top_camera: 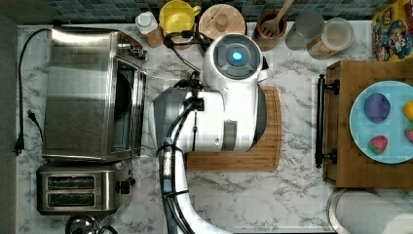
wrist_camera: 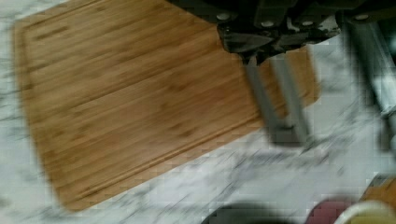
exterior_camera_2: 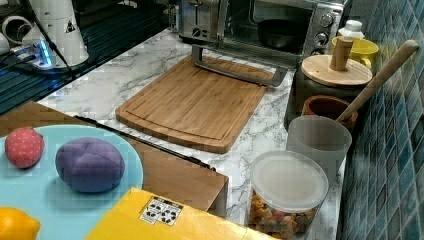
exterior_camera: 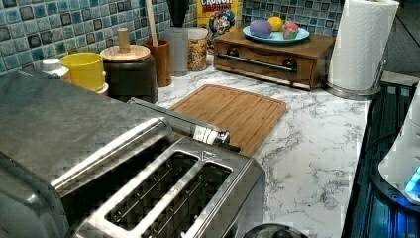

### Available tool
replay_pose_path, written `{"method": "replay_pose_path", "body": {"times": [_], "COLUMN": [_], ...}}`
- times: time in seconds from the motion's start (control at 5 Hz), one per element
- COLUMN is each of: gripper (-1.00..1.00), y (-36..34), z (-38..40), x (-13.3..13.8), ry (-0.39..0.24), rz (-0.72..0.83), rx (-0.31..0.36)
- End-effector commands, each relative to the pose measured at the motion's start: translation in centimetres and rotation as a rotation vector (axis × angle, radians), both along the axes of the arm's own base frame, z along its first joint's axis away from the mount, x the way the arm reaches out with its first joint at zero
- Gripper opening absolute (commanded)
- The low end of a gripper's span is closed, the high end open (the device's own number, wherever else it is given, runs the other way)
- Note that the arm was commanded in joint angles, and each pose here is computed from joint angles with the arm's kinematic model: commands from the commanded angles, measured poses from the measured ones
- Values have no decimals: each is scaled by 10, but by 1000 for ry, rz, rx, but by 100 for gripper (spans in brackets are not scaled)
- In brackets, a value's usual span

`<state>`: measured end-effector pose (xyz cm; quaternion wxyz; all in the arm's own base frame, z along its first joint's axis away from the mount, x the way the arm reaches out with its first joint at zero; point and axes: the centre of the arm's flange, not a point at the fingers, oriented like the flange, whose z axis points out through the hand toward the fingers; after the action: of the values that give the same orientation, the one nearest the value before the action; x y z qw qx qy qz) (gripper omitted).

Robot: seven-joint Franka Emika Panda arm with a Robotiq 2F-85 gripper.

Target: Close the oven.

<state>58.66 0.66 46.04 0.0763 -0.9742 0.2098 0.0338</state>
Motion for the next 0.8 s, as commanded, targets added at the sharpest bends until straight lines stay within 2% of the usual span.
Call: {"method": "replay_pose_path", "body": {"times": [0.2,0.4,0.6,0.8], "gripper": [-100,-100,-100,-100], "y": [-89,-58,-27,-22], "z": [-63,-80,-106,-138], "x": [-53,-54,-50,-40], "ry": [-94,-137,-146,-205], "rz": [78,193,328,357], "rx": [282,344,441,482]}}
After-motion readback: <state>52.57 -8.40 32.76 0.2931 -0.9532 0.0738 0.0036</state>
